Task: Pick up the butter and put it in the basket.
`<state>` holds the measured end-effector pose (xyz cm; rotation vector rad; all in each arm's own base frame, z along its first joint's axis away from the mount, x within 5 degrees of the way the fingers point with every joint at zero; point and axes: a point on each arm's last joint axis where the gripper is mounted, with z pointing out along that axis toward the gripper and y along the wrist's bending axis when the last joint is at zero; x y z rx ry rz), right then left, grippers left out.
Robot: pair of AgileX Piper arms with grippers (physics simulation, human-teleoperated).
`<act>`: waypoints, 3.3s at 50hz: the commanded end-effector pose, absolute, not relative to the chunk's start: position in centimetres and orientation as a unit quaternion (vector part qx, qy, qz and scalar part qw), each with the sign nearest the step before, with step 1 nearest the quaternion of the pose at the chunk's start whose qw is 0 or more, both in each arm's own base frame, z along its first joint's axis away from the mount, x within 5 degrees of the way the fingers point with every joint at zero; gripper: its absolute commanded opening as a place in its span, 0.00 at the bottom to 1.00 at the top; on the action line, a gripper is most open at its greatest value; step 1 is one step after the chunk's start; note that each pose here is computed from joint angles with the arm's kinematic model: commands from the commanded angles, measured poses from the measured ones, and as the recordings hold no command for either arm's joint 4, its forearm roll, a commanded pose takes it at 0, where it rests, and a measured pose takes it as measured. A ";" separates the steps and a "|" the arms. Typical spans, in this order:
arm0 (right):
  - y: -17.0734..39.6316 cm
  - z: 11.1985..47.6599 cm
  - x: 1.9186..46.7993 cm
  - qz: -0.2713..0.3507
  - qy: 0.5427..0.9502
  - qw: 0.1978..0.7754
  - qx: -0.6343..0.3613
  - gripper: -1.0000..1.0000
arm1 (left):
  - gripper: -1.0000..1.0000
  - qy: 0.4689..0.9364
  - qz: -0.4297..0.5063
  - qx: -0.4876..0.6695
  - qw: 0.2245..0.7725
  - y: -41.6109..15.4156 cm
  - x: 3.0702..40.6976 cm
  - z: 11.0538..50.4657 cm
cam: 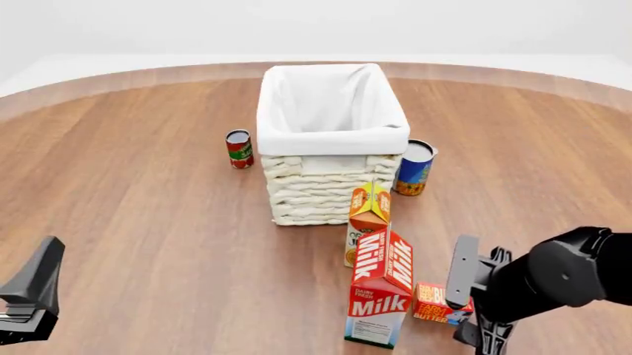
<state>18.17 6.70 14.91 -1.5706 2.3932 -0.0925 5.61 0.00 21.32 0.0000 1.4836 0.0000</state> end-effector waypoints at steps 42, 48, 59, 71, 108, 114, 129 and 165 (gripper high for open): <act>2.0 24.8 14.5 -0.088 0.840 0.214 -0.491 0.00 | 1.00 0.676 0.000 0.000 0.737 0.0 5.6 21.3; 2.8 28.6 13.9 -0.089 0.832 0.266 -0.479 0.00 | 1.00 0.676 0.000 0.000 0.737 0.0 5.6 21.3; 5.3 37.3 12.4 -0.031 0.803 0.431 -0.411 0.00 | 1.00 0.676 0.000 0.000 0.737 0.0 5.6 21.3; 5.8 40.2 13.1 0.001 0.776 0.530 -0.342 0.00 | 1.00 0.676 0.000 0.000 0.737 0.0 5.6 21.3; 11.3 49.1 19.0 0.231 0.716 0.644 -0.140 0.00 | 1.00 0.676 0.000 0.000 0.737 0.0 5.6 21.3; 12.3 48.9 23.6 0.207 0.740 0.629 -0.121 0.00 | 1.00 0.676 0.000 0.000 0.737 0.0 5.6 21.3; 16.0 46.8 30.4 0.179 0.818 0.531 -0.131 0.00 | 1.00 0.676 0.000 0.000 0.737 0.0 5.6 21.3; 18.7 39.4 34.9 0.146 0.859 0.462 -0.162 0.00 | 1.00 0.676 0.000 0.000 0.737 0.0 5.6 21.3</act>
